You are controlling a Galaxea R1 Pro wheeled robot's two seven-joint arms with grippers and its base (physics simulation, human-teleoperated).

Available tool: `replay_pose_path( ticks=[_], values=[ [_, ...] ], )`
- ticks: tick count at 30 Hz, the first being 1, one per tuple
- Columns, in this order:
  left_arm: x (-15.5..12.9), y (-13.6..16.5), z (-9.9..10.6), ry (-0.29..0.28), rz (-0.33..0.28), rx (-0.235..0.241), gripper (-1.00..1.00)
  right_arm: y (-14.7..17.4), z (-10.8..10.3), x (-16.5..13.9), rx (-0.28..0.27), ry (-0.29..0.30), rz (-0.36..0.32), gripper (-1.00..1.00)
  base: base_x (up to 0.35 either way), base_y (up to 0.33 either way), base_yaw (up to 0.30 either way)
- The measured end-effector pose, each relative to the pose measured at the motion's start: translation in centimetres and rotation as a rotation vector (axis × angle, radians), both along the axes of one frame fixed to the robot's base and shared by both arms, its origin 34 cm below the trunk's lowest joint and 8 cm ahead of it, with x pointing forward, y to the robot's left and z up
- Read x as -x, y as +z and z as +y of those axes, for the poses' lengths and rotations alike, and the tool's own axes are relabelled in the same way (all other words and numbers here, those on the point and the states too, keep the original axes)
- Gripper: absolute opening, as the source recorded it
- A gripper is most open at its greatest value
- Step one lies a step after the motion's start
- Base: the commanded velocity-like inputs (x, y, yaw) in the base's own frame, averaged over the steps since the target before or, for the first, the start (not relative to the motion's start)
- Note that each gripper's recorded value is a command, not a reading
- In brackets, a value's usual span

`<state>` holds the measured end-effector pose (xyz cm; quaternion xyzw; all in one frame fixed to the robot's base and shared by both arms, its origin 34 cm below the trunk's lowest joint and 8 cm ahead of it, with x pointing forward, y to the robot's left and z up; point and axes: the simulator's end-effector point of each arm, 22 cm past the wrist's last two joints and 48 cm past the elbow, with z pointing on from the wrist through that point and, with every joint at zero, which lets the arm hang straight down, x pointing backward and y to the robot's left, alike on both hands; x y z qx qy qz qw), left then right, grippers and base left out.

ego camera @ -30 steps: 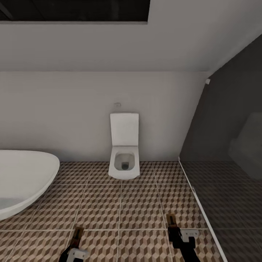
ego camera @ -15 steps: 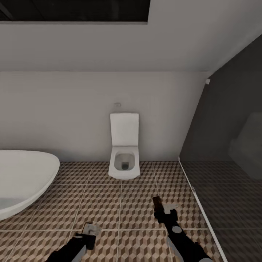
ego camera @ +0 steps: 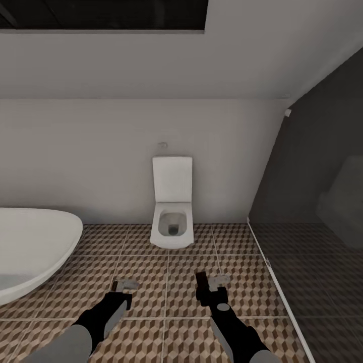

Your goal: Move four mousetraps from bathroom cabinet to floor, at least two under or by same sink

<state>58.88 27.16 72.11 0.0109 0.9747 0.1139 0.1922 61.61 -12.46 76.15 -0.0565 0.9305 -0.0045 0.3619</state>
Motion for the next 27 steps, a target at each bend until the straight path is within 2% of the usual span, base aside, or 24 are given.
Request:
replay_pose_path(
  ticks=[4, 8, 21, 27],
  values=[
    [-1.2, 0.5, -1.1, -0.004, -0.061, 0.014, -1.0, -0.2, -0.1, 0.2, 0.005, -0.001, 0.01, -1.0, 0.0, 0.0, 0.0],
    [-1.8, 0.9, -2.5, -0.015, -0.083, 0.031, -1.0, -0.5, -0.2, 0.5, 0.012, 0.001, 0.035, -1.0, 0.0, 0.0, 0.0],
    [-1.9, 1.0, -6.3, -0.043, -0.084, 0.096, -1.0, -2.0, -0.5, 2.6, 0.044, 0.018, 0.164, -1.0, 0.0, 0.0, 0.0],
    [-1.8, 1.0, -7.0, -0.046, -0.082, 0.104, -1.0, -2.0, -0.4, 2.7, 0.042, 0.019, 0.171, -1.0, 0.007, 0.001, 0.0]
  ],
)
